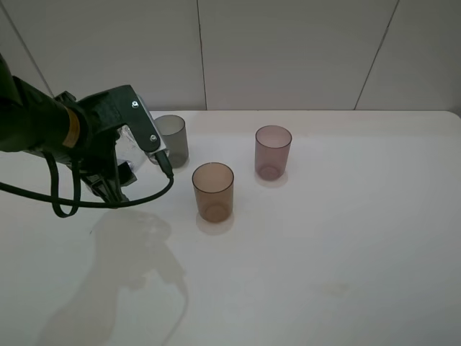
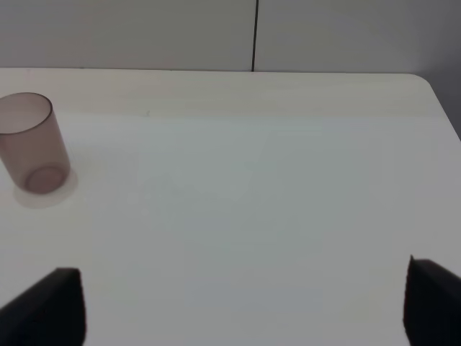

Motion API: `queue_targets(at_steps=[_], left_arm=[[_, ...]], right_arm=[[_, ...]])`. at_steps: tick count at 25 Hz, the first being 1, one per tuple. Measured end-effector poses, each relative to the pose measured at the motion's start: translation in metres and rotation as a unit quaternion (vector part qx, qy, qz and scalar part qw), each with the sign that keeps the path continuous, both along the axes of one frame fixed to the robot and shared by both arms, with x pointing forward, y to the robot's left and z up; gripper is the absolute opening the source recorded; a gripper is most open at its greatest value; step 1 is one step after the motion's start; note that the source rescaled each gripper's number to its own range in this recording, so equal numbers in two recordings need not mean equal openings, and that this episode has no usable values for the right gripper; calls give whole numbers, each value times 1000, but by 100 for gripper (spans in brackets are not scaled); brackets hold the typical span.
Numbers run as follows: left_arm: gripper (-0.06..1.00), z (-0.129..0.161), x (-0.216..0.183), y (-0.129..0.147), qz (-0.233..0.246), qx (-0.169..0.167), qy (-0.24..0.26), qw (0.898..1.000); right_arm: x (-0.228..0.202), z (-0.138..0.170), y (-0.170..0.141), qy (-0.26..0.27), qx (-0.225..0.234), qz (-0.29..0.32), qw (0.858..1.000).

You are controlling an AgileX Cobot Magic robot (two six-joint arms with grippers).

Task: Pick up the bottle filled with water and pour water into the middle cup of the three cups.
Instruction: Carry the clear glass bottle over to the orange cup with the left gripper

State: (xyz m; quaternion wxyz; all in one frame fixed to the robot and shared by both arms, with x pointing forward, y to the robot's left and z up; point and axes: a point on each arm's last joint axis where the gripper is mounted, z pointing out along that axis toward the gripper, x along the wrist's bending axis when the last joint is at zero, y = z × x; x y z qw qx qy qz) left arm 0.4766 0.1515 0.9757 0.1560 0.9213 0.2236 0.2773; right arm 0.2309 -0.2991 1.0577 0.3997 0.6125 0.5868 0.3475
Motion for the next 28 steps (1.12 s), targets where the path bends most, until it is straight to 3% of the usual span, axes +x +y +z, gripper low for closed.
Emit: queue_targets(at_steps=[16, 28], left_arm=[[0, -7, 1, -49, -48, 134, 19, 990], [0, -4, 3, -51, -78, 186, -14, 979]], right_arm=[[0, 0, 0, 0, 0, 0, 1000], [0, 0, 0, 0, 0, 0, 1000]])
